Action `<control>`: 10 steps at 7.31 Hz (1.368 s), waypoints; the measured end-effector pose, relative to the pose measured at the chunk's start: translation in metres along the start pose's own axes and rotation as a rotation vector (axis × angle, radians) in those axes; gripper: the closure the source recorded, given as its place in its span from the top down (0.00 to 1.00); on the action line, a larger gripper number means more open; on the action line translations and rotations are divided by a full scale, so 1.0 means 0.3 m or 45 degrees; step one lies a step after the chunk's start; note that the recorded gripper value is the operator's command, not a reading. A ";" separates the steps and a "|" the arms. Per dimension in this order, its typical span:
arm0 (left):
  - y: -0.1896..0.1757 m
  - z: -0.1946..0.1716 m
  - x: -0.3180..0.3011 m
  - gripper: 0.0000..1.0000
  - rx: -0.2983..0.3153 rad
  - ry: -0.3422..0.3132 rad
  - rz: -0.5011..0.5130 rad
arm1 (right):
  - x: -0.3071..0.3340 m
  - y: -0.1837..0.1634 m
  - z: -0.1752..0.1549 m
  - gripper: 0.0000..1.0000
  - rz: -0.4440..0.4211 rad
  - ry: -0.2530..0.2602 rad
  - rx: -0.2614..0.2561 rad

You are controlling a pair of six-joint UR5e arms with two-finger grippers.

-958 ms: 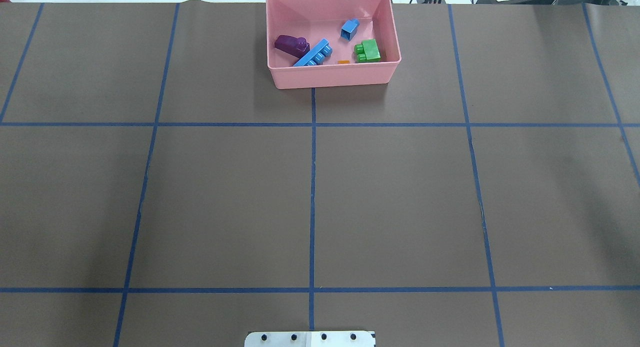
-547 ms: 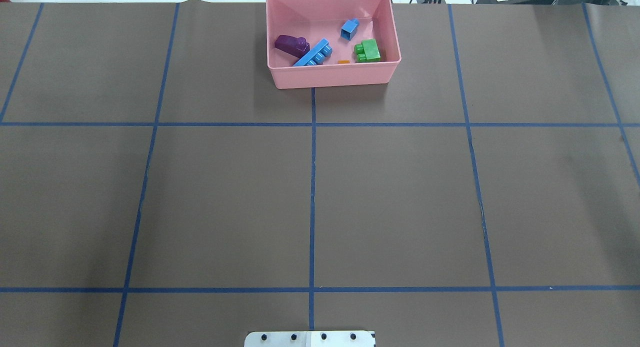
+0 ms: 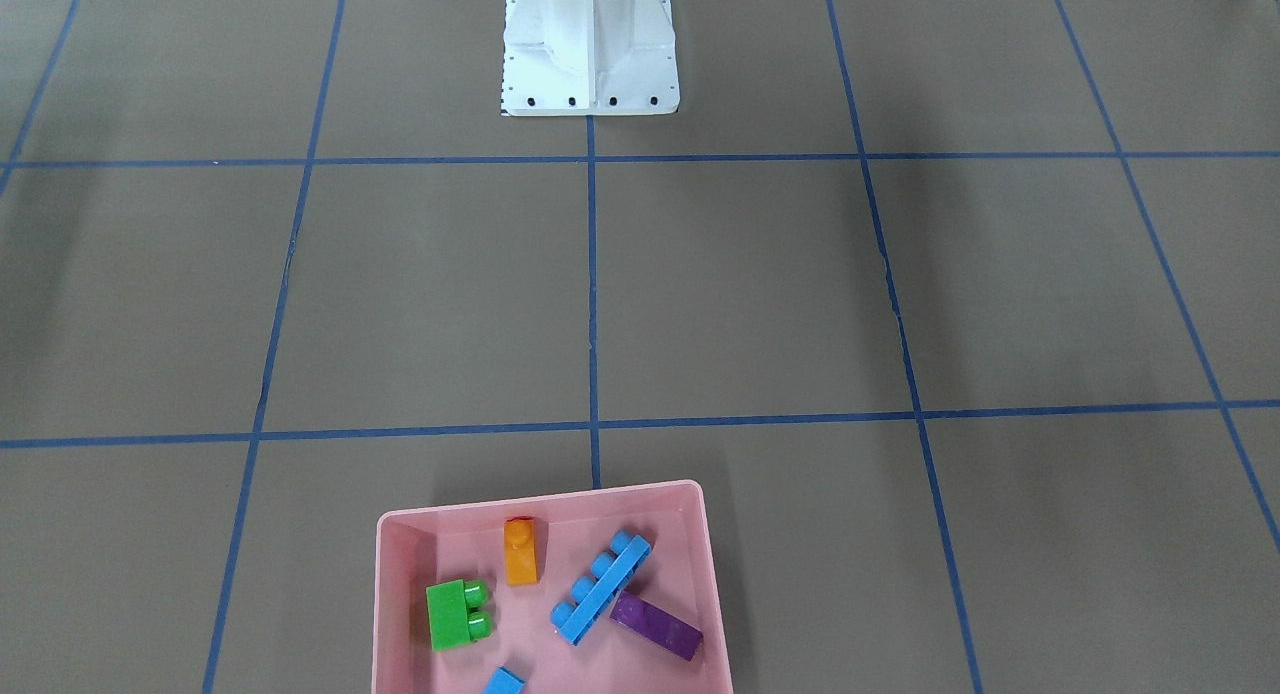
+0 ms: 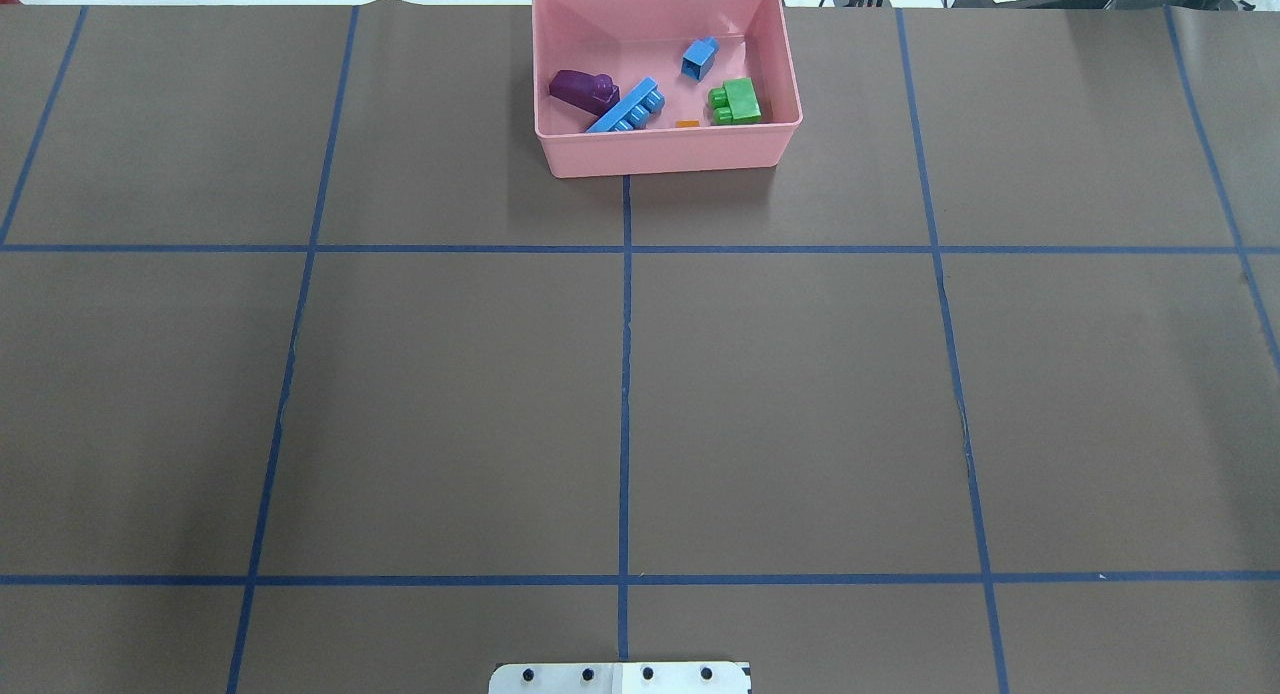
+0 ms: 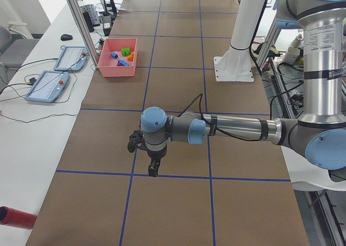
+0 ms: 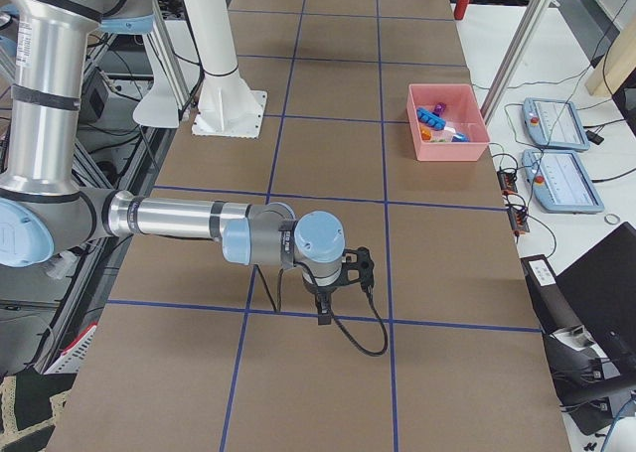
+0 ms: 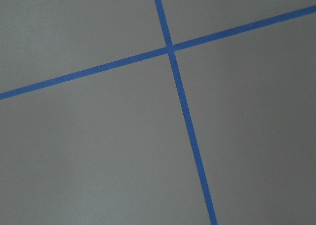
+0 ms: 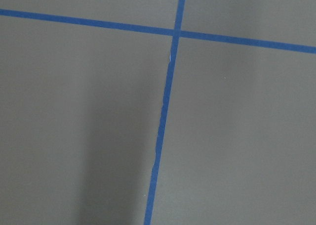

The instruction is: Put all blocks into box

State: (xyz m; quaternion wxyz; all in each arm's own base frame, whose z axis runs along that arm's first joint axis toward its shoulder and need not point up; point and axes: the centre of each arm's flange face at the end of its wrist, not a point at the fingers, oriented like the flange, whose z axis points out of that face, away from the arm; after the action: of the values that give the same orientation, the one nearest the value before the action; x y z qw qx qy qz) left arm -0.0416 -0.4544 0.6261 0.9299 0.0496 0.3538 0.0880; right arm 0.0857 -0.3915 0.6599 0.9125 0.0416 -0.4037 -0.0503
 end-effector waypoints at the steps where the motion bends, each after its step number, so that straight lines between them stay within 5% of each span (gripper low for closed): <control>1: -0.007 -0.002 0.002 1.00 0.002 0.000 -0.004 | 0.042 0.034 -0.001 1.00 0.006 -0.011 0.007; 10: -0.071 -0.012 0.006 1.00 0.015 -0.002 -0.020 | -0.036 -0.126 -0.094 1.00 0.082 -0.009 0.078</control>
State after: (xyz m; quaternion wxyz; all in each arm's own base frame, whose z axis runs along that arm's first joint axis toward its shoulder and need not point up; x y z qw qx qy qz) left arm -0.0399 -0.4748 0.6190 0.9305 0.0523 0.3539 0.0786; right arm 0.0972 -0.4265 0.6287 0.9105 0.0561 -0.4095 -0.0087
